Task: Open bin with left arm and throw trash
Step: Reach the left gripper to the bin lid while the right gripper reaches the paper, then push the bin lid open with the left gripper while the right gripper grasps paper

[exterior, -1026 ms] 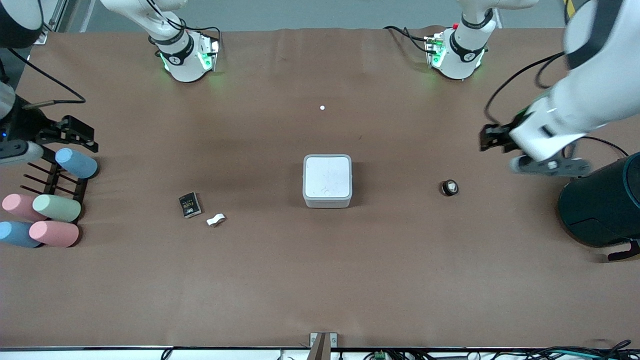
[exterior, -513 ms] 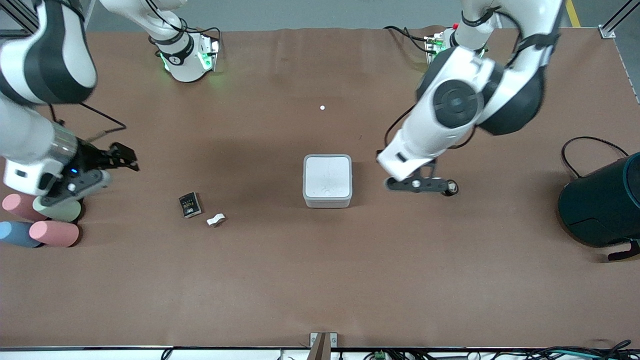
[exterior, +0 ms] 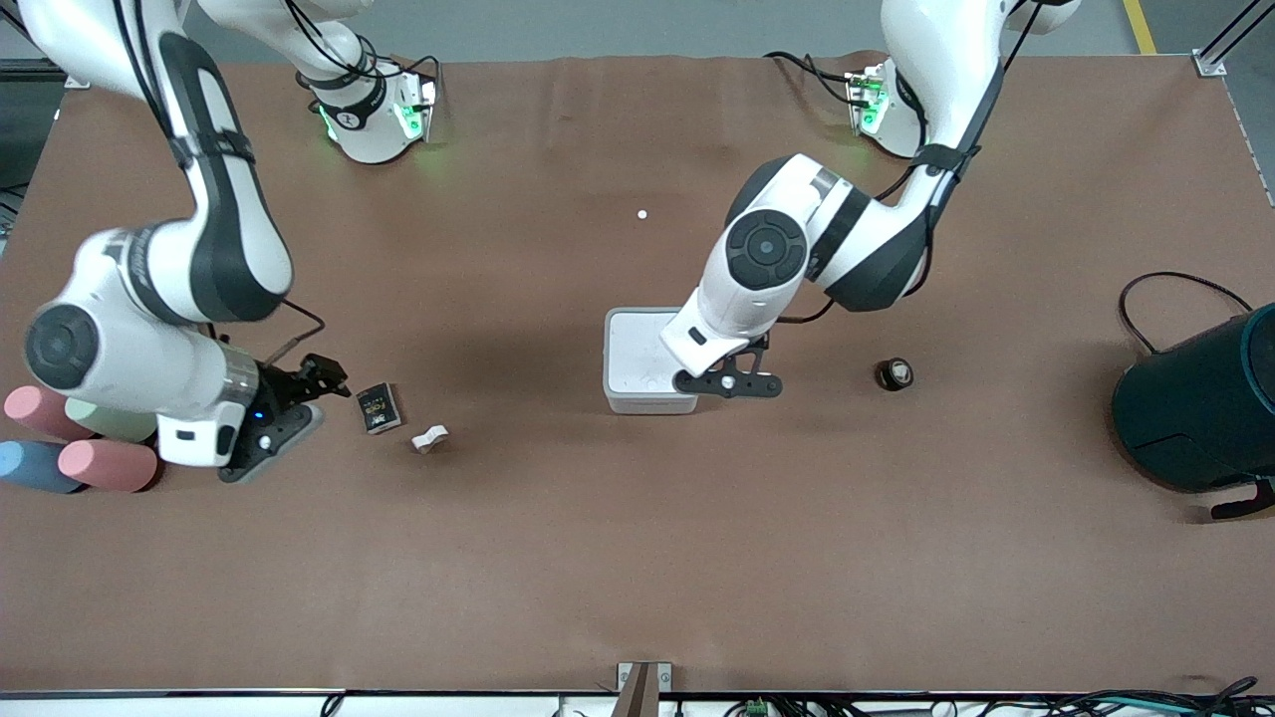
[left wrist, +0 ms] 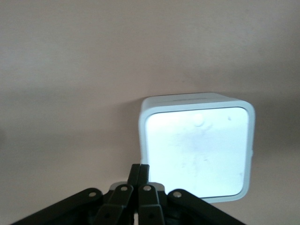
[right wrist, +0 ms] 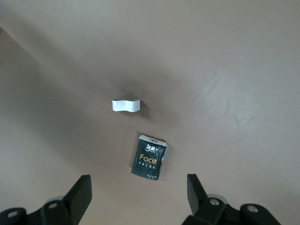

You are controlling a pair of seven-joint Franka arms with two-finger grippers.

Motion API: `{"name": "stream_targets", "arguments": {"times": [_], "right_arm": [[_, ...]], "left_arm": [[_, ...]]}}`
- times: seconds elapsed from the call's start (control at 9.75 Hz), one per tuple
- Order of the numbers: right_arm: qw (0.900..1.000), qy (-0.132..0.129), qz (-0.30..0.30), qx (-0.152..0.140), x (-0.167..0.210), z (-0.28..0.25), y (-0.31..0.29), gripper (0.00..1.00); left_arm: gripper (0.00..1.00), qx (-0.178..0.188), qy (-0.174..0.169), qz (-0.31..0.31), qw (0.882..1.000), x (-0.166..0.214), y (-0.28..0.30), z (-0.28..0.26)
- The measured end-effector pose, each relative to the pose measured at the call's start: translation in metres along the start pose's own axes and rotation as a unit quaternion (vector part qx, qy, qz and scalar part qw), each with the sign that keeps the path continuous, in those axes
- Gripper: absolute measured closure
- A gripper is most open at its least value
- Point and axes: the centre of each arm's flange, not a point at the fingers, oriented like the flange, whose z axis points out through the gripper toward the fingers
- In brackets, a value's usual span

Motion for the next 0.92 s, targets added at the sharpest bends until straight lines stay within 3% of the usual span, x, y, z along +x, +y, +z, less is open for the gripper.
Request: {"name": "stream_targets", "arguments": {"times": [0.21, 0.31, 0.92], "right_arm": [[1.000, -0.010, 0.000, 0.023, 0.013, 0.043, -0.001, 0.11], [0.999, -0.004, 0.008, 0.043, 0.019, 0.062, -0.004, 0.13], [0.997, 0.038, 0.021, 0.067, 0.049, 0.113, -0.023, 0.21]], "left_arm": [[0.99, 0.003, 0.022, 0.015, 1.000, -0.002, 0.020, 0.017], [0.99, 0.000, 0.028, 0.014, 1.000, 0.004, 0.021, 0.025], [0.99, -0.031, 0.070, 0.010, 0.997, 0.028, 0.028, 0.048]]}}
